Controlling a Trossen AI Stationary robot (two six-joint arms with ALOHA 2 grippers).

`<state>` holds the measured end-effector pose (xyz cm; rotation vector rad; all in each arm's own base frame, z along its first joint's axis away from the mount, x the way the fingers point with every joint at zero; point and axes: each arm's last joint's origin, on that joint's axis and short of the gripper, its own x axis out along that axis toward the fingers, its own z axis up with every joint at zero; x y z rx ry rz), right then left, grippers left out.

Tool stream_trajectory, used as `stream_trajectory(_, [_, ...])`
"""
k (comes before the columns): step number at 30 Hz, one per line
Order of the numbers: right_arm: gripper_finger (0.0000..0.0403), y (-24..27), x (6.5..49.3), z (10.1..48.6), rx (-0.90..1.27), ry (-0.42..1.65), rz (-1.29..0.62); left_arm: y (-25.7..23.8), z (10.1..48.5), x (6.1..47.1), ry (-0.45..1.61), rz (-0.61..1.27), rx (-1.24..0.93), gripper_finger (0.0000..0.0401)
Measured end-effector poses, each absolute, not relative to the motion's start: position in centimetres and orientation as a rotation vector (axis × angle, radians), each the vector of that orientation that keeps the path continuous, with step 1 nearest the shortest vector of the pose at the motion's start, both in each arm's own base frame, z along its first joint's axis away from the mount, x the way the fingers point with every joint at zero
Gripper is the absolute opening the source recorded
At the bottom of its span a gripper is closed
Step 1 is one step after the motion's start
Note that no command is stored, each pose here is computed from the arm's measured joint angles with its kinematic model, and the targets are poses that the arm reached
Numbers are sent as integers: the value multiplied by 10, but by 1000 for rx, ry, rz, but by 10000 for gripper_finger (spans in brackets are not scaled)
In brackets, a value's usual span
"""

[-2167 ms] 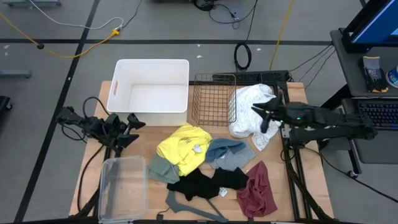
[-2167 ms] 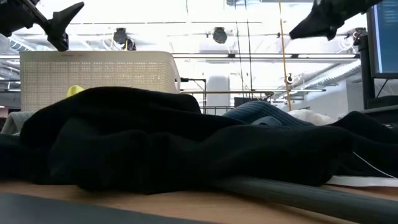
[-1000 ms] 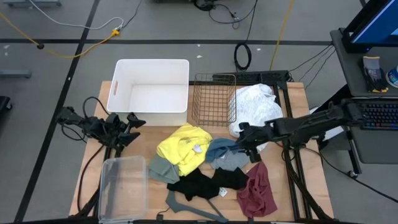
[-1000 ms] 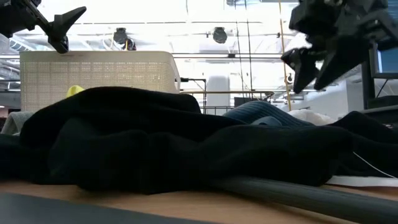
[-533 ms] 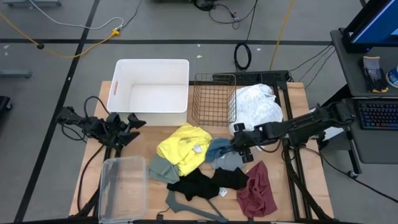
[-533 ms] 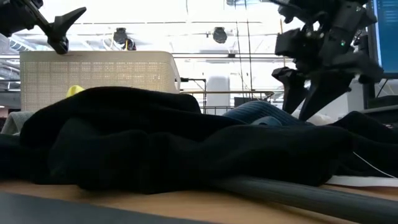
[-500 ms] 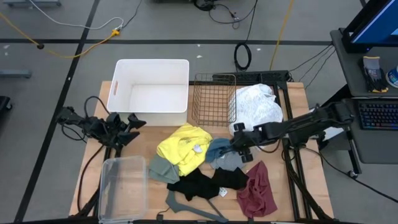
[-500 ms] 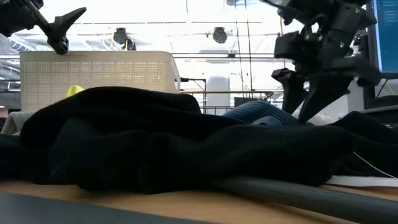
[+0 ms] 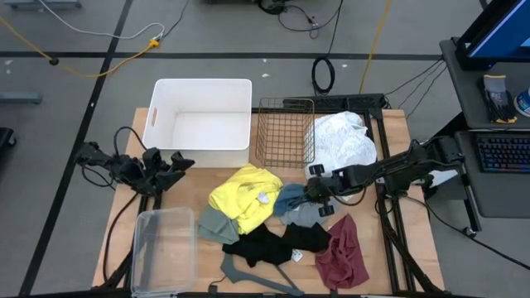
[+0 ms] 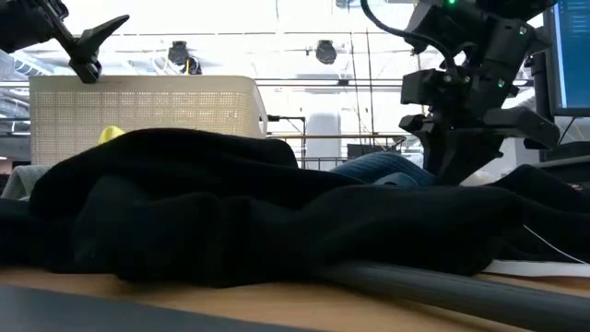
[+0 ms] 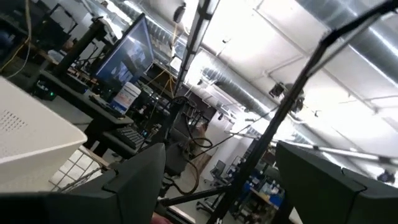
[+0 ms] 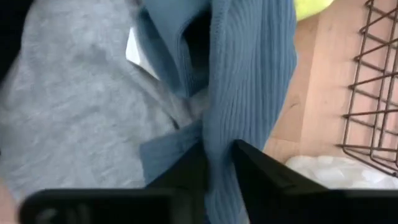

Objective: Pick & Place Cloths
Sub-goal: Put the blue sock into the transparent bin

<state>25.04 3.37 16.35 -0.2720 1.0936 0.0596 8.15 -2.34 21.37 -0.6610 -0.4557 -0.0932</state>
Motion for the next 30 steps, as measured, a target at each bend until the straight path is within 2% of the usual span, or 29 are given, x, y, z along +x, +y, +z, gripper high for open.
stream_trajectory(4, [8,33,248,171,-271,1060,57,-22,213,81,-460,-62,-677,310])
stream_trajectory(11, [4,31,246,221,-250,863,-15,-20,213,81,-474,22,-696,310])
stream_trajectory(22, [2,31,241,346,-159,286,-42,-16,226,76,-550,101,-534,310])
stream_trajectory(30, [1,31,241,383,-180,61,-22,-18,270,80,-504,150,-378,310])
